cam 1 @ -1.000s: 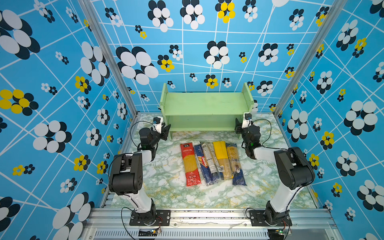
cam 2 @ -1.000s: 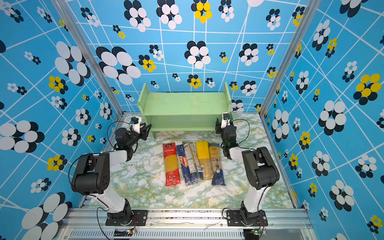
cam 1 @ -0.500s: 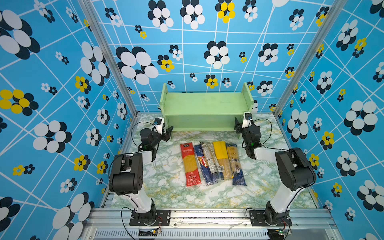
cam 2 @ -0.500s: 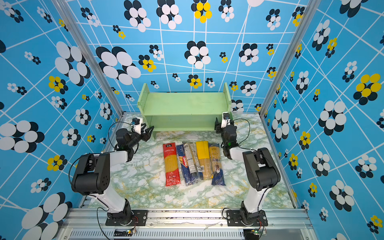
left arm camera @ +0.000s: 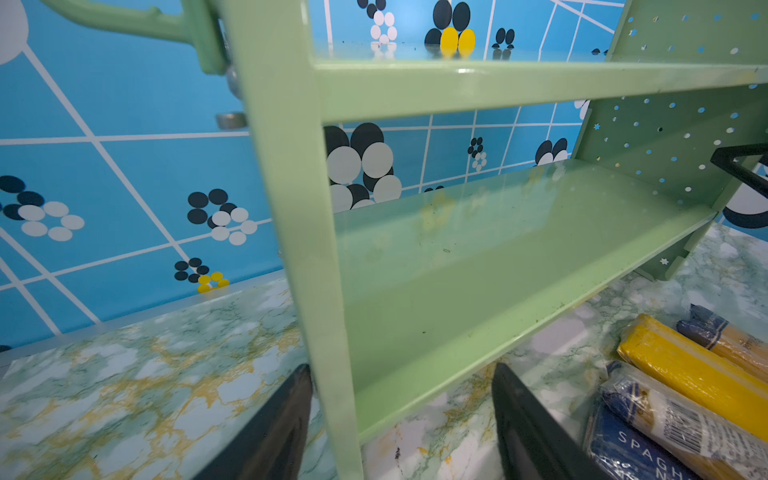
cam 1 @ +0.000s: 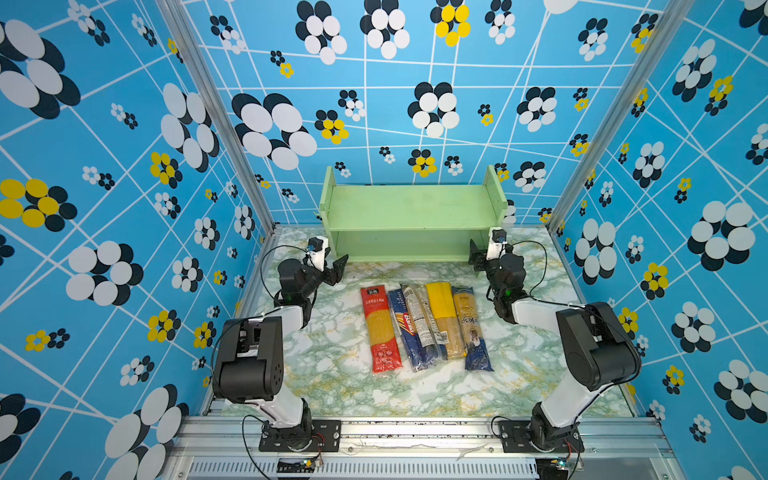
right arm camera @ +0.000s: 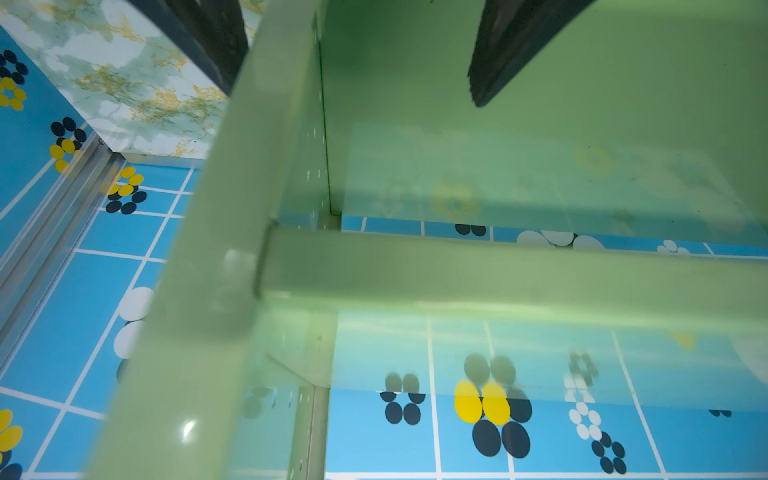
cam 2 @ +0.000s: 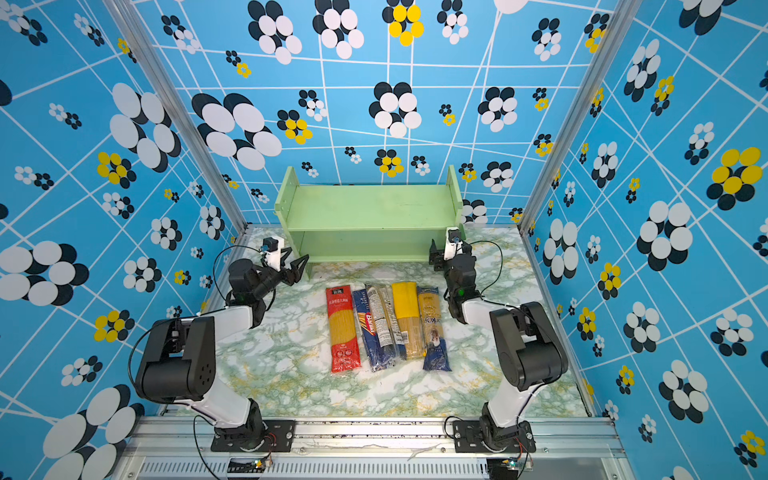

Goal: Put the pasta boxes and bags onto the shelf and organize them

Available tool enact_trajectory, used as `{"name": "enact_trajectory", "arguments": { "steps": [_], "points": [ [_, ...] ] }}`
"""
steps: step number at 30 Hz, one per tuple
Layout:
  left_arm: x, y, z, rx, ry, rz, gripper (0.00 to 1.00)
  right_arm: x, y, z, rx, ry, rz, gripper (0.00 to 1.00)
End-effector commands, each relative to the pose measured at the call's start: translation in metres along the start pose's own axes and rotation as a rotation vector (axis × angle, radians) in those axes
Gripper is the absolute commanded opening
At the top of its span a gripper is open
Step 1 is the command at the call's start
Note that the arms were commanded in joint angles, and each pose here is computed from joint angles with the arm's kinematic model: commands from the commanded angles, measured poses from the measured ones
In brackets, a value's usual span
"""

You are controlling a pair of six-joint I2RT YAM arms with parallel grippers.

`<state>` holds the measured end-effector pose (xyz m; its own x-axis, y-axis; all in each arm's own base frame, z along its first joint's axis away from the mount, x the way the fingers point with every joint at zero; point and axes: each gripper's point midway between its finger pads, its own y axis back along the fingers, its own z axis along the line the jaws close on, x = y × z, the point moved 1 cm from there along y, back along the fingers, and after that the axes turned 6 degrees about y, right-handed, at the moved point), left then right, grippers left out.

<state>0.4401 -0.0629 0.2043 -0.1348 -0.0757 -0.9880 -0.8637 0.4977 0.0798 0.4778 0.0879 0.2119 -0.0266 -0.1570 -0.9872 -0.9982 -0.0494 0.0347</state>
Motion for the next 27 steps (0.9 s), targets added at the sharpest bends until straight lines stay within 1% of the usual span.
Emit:
{"name": "enact_trajectory", "arguments": {
  "steps": [1, 9, 12, 17, 22, 27],
  "points": [
    [-0.001, 0.009, -0.007, 0.018, -0.008, 0.012, 0.71, -0.003, 0.011, 0.002, -0.027, 0.0, 0.011, 0.84],
    [-0.002, 0.022, -0.012, -0.001, 0.008, 0.034, 0.72, -0.004, 0.041, 0.003, -0.082, 0.001, 0.091, 0.85],
    [-0.003, 0.028, -0.015, -0.016, 0.014, 0.057, 0.73, -0.006, 0.056, 0.003, -0.107, -0.009, 0.142, 0.85],
    [-0.005, 0.039, -0.022, -0.028, 0.054, 0.099, 0.74, -0.007, 0.08, 0.013, -0.204, -0.024, 0.247, 0.86],
    [-0.004, 0.05, -0.031, -0.048, 0.088, 0.146, 0.74, -0.001, 0.1, 0.014, -0.239, -0.041, 0.362, 0.86],
    [-0.008, 0.06, -0.048, -0.055, 0.128, 0.188, 0.75, 0.007, 0.117, 0.018, -0.277, -0.079, 0.443, 0.87]
  ]
}}
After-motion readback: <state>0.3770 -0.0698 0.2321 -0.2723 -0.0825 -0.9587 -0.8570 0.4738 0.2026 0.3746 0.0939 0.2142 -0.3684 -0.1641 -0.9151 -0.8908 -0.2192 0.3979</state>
